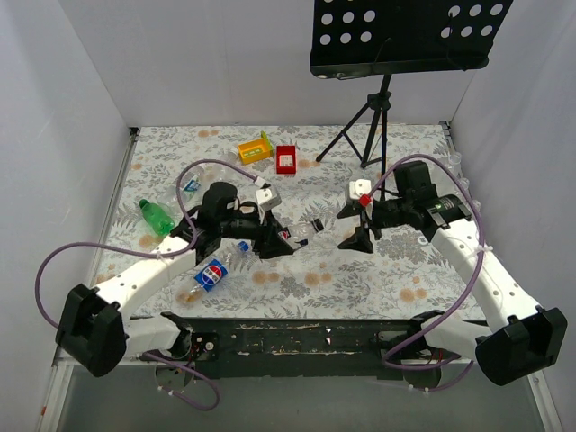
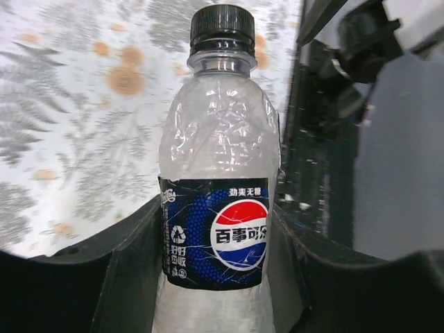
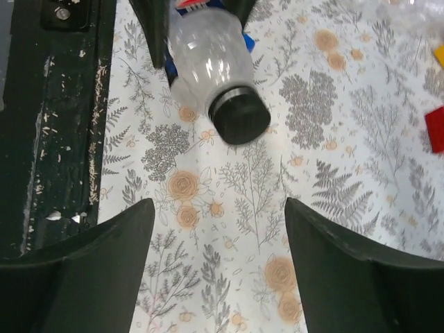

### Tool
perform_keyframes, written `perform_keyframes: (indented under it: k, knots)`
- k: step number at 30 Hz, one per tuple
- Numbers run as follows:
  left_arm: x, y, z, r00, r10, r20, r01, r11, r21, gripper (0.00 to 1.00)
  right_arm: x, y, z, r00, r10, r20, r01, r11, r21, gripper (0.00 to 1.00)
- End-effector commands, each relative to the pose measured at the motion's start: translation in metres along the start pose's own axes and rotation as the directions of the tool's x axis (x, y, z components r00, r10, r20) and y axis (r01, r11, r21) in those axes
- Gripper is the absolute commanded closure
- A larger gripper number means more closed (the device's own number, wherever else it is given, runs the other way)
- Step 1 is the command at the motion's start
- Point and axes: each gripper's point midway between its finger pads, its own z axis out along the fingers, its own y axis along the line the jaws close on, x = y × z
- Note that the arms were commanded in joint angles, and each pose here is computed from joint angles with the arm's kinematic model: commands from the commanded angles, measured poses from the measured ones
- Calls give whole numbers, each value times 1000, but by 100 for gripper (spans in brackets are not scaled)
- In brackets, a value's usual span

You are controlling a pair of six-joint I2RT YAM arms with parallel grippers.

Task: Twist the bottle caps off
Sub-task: Unscrew the bottle cap from the plastic bottle.

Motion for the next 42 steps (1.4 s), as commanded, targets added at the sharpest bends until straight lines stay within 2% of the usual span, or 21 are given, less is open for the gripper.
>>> perform_keyframes:
  k: [1,4,7,9,10,11,12,13,15,18,22,31,38,39,41,42]
  knots:
    - [-14,22,-22,980,197,12,-187,945,-269,100,-16,-7,-14,982,183,51,-186,982,46,16]
    - [-12,23,-21,952,303,-34,-294,885,-360,100,-25,-10,-17,949,299,103,-303,953,22,16]
    - [-13,27,-21,922,378,-80,-370,805,-463,100,-24,-19,-20,870,469,153,-479,878,31,17]
    - [-15,26,-20,904,417,-96,-406,766,-498,100,-18,-30,-18,763,618,192,-638,767,66,17]
    - [-17,26,-19,895,436,-100,-420,744,-519,100,-14,-31,-16,684,699,207,-722,689,59,18]
    - [-18,24,-16,885,455,-104,-437,729,-527,100,-11,-28,-12,600,773,207,-792,610,19,18]
    - [-17,22,-12,874,473,-116,-458,717,-525,100,-10,-26,-10,549,809,211,-826,564,-12,18]
    - [-16,26,-13,869,475,-137,-465,689,-556,100,-9,-22,-6,510,836,201,-846,530,-60,18]
    - [-15,24,-6,853,494,-168,-495,665,-558,100,-7,-19,-2,468,864,188,-865,491,-105,19]
    - [-18,19,5,843,514,-159,-508,663,-550,100,-1,-16,3,421,892,165,-885,443,-143,20]
    - [-17,15,15,838,524,-153,-518,673,-529,100,-3,-15,7,396,905,153,-888,420,-186,21]
    - [-19,12,20,835,531,-143,-520,679,-519,100,-3,-8,11,372,921,114,-891,389,-235,39]
    - [-19,6,24,835,536,-129,-521,691,-501,100,-4,-8,14,372,923,99,-887,385,-254,46]
    - [-18,6,26,834,536,-131,-523,693,-496,100,-4,-8,14,372,923,98,-887,385,-257,50]
    - [-17,6,25,835,535,-132,-523,694,-496,100,-5,-8,14,394,914,101,-872,406,-273,65]
    - [-17,6,25,835,535,-132,-523,694,-496,100,-7,-7,13,404,909,104,-865,417,-278,70]
